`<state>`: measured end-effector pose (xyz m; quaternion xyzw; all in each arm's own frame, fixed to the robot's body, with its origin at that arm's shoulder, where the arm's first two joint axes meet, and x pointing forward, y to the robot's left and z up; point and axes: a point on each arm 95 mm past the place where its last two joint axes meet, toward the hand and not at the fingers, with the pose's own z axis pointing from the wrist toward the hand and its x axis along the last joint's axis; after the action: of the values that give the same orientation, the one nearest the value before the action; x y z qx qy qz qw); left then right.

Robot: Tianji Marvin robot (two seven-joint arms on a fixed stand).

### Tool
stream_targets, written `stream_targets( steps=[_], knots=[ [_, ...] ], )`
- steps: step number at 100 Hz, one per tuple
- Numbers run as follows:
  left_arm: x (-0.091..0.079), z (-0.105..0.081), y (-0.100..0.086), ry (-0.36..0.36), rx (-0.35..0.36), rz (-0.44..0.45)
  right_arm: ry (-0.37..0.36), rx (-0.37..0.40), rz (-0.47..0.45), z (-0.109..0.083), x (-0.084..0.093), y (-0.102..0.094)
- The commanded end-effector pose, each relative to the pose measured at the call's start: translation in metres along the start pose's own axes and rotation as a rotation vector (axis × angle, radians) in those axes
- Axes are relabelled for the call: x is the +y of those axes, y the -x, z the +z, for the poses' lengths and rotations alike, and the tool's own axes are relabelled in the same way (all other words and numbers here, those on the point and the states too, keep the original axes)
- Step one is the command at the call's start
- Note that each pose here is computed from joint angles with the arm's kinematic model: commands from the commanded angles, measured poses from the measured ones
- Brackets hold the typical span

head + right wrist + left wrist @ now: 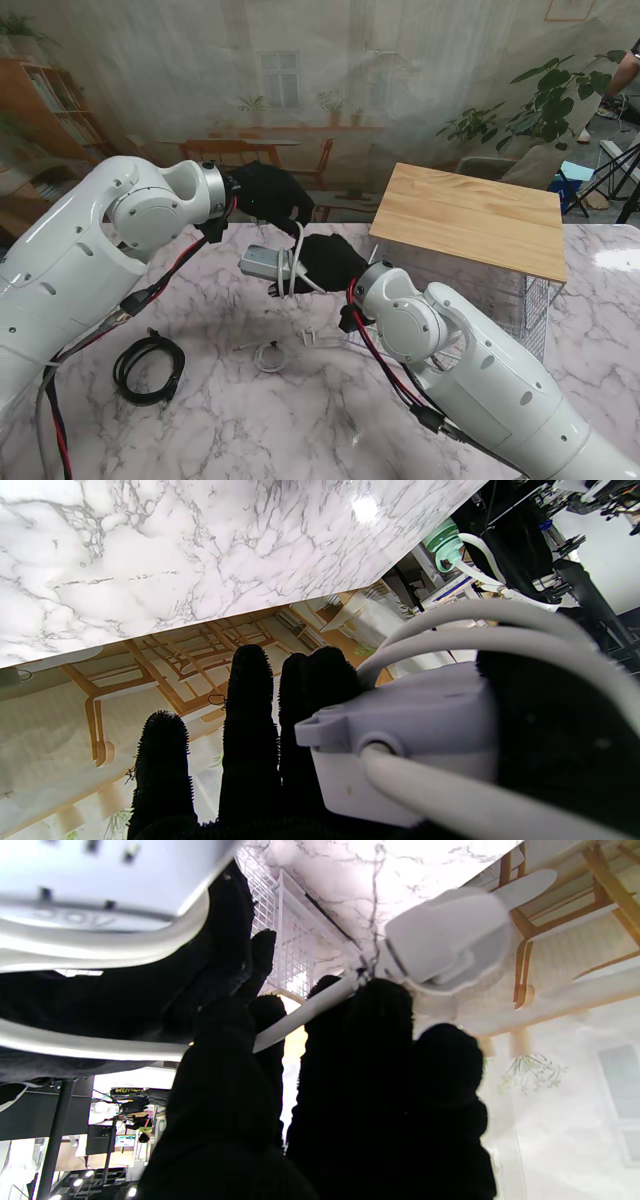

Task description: Load the small electronics into the mesh drawer

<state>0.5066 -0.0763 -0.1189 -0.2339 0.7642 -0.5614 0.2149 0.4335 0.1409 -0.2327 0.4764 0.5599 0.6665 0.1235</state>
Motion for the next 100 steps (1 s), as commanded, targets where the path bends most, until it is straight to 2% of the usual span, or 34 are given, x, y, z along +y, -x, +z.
stream_targets(
  steps=[1, 19, 27, 39, 86, 100],
  knots=[
    [0.000, 0.003, 0.005, 0.013, -0.015, -0.014, -0.018, 0.037, 0.012, -0.002, -0.007, -0.011],
    [0.011, 0.009, 0.005, 0.075, -0.009, -0.022, -0.027, 0.043, 0.036, -0.004, -0.008, -0.012],
    [0.013, 0.007, 0.008, 0.115, -0.023, 0.013, -0.027, 0.040, 0.041, -0.004, -0.007, -0.011],
    [0.015, 0.005, 0.011, 0.138, -0.042, 0.013, -0.030, 0.035, 0.047, -0.004, -0.007, -0.011],
    [0.012, -0.008, 0.024, 0.141, -0.058, 0.072, -0.026, 0.021, 0.068, -0.004, -0.007, -0.010],
    [0.011, -0.014, 0.030, 0.116, -0.085, 0.019, -0.021, 0.020, 0.069, -0.005, -0.006, -0.009]
  ],
)
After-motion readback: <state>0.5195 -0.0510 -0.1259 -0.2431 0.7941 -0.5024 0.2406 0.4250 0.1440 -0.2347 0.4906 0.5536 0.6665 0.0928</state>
